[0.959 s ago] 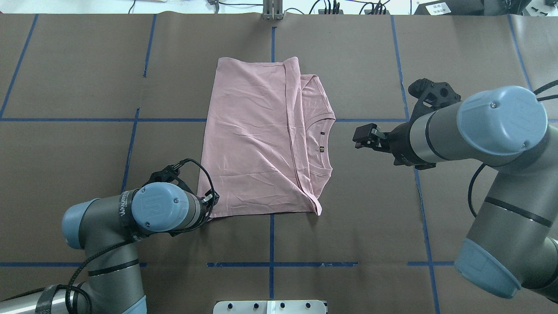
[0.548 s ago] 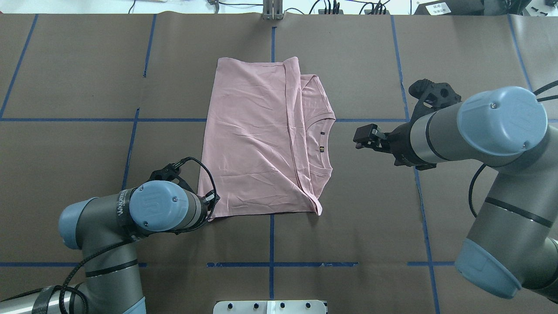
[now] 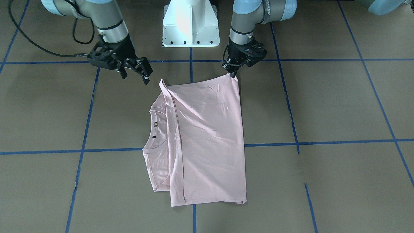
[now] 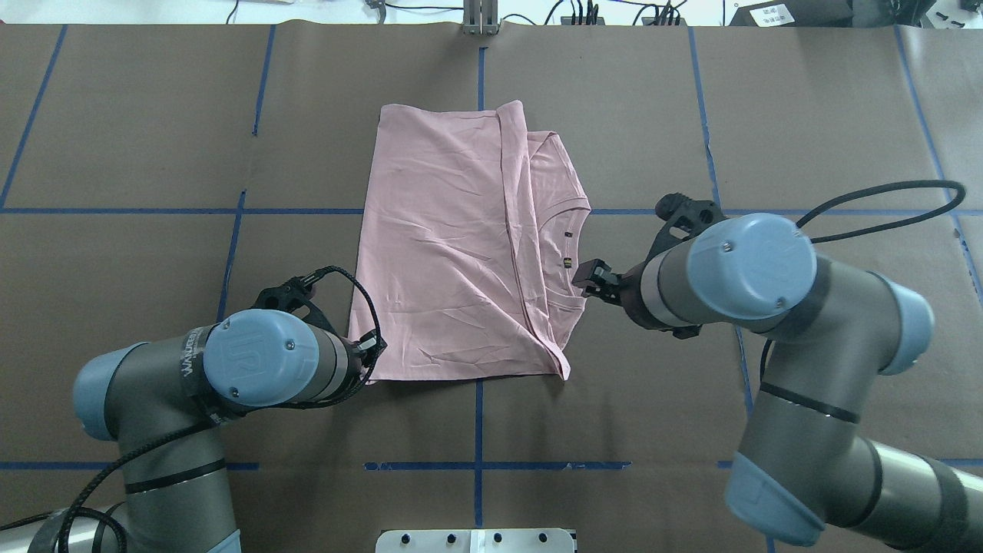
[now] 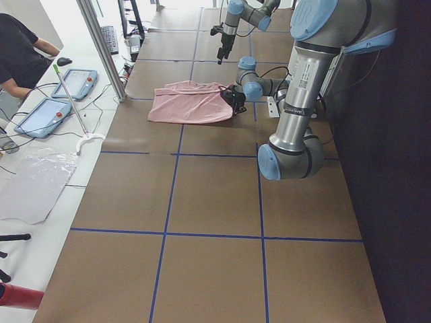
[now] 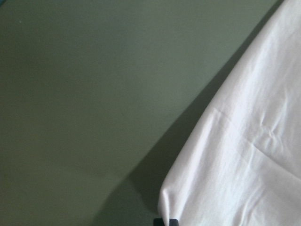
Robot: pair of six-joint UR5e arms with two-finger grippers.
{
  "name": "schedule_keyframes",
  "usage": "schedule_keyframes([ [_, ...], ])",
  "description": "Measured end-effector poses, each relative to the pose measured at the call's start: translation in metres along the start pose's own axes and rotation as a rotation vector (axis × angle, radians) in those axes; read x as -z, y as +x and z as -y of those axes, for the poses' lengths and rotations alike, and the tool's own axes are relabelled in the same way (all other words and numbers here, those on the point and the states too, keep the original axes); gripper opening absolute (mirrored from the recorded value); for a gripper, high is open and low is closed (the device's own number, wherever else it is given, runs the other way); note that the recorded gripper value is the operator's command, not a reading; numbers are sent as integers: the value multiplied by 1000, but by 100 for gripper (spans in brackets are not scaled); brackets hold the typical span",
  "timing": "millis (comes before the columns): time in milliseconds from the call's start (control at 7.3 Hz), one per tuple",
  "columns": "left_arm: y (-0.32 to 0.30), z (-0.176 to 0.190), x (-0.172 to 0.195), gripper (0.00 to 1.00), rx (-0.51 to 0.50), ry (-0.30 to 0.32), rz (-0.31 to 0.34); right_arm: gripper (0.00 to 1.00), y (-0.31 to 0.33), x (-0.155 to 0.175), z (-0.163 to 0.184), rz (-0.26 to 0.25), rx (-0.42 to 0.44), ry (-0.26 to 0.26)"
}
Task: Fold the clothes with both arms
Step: 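Move the right gripper to the shirt's other near corner and grasp it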
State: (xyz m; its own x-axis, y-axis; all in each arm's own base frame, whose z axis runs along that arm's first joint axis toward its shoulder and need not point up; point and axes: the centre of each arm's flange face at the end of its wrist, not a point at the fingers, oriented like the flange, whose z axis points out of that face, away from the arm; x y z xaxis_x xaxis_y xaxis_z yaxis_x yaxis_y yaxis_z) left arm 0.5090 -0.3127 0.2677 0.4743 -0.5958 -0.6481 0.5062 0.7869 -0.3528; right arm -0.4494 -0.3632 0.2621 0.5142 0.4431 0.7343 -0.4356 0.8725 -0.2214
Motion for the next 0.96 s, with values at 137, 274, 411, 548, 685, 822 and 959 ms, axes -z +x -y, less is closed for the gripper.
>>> schedule_keyframes([
  [137,0,0,1,0,-2,0,-1,100,-7,-22,-16,-28,-32,-7],
  [274,0,0,1,0,-3,-1,-3,100,-11,-41,-29,-58,-47,-14],
  [411,1,0,2,0,-3,0,-4,100,-14,-58,-40,-82,-50,-19],
  [548,1,1,2,0,-3,1,-4,100,-18,-69,-48,-99,-48,-24],
  [685,1,1,2,0,-3,2,-5,100,-22,-77,-53,-110,-46,-27],
  [822,1,2,2,0,-3,2,-6,100,-27,-82,-56,-114,-45,-28],
  [959,1,2,1,0,-3,3,-5,100,-36,-86,-58,-115,-44,-28],
])
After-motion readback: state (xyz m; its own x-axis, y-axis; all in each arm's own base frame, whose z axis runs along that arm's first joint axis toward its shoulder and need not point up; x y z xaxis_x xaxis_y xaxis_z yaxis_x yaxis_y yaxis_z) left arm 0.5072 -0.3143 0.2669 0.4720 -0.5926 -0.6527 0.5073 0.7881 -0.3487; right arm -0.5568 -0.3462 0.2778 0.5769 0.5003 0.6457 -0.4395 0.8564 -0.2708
